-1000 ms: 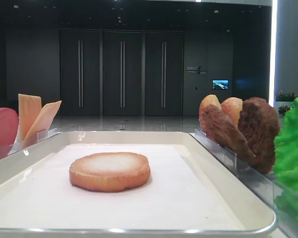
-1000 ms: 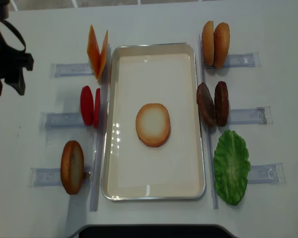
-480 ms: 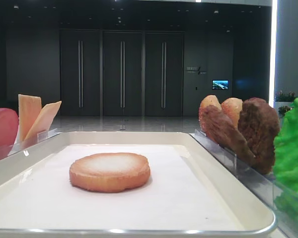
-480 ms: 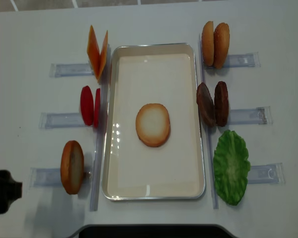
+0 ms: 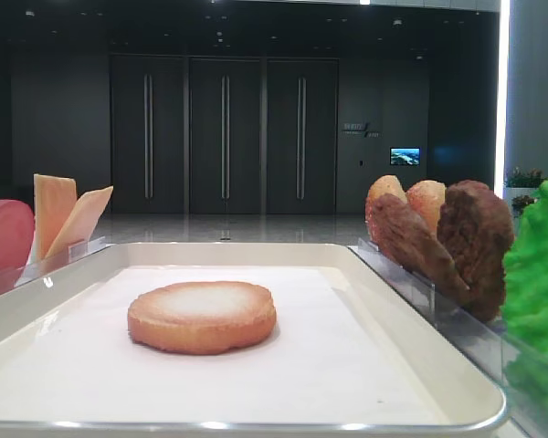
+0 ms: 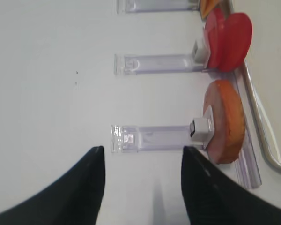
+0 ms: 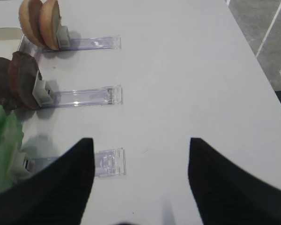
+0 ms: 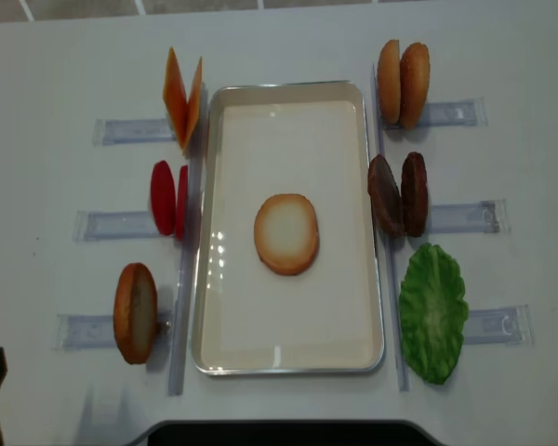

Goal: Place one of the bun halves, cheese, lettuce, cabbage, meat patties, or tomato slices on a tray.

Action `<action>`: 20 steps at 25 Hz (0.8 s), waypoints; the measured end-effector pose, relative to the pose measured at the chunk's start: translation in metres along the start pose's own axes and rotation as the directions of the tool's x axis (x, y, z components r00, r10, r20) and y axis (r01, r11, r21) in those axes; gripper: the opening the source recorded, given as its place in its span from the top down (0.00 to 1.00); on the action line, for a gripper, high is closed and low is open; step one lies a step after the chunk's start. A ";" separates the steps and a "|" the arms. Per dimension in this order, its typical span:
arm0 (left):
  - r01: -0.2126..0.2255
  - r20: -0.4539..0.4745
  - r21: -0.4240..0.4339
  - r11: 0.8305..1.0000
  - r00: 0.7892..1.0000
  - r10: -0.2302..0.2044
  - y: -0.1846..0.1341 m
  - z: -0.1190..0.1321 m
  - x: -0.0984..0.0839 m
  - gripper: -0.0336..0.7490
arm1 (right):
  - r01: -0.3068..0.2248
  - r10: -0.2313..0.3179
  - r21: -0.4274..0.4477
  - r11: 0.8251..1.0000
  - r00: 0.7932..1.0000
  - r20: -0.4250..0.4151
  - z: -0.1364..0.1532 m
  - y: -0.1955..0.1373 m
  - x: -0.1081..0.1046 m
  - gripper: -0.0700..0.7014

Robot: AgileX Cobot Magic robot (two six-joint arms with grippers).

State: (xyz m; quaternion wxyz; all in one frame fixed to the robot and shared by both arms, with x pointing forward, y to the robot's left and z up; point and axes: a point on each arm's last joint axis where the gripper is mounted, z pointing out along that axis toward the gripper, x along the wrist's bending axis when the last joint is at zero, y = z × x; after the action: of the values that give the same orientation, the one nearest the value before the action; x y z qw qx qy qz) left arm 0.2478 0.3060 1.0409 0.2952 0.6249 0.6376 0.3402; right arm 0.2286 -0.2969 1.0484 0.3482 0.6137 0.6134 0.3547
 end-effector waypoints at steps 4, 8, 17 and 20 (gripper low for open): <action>0.005 -0.002 -0.095 0.995 1.000 -0.005 -0.008 -0.011 0.000 0.44 | 0.000 0.000 0.000 1.000 1.000 0.000 0.000 0.000 0.000 0.37; 0.006 0.000 -0.102 0.995 1.000 -0.006 -0.009 -0.012 0.000 0.44 | 0.000 0.000 0.000 1.000 1.000 0.000 0.000 0.000 0.000 0.37; 0.001 -0.001 -0.102 0.995 1.000 -0.001 -0.009 -0.012 0.000 0.44 | 0.000 0.000 0.000 1.000 1.000 0.000 0.000 0.000 0.000 0.37; 0.001 -0.001 -0.102 0.995 1.000 -0.001 -0.009 -0.012 0.000 0.44 | 0.000 0.000 0.000 1.000 1.000 0.000 0.000 0.000 0.000 0.37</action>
State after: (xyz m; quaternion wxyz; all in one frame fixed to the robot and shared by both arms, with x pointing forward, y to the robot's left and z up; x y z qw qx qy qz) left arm 0.2325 0.3056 1.0407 0.3265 0.6087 0.6198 0.3724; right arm 0.2286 -0.2969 1.0484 0.3482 0.6137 0.6134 0.3547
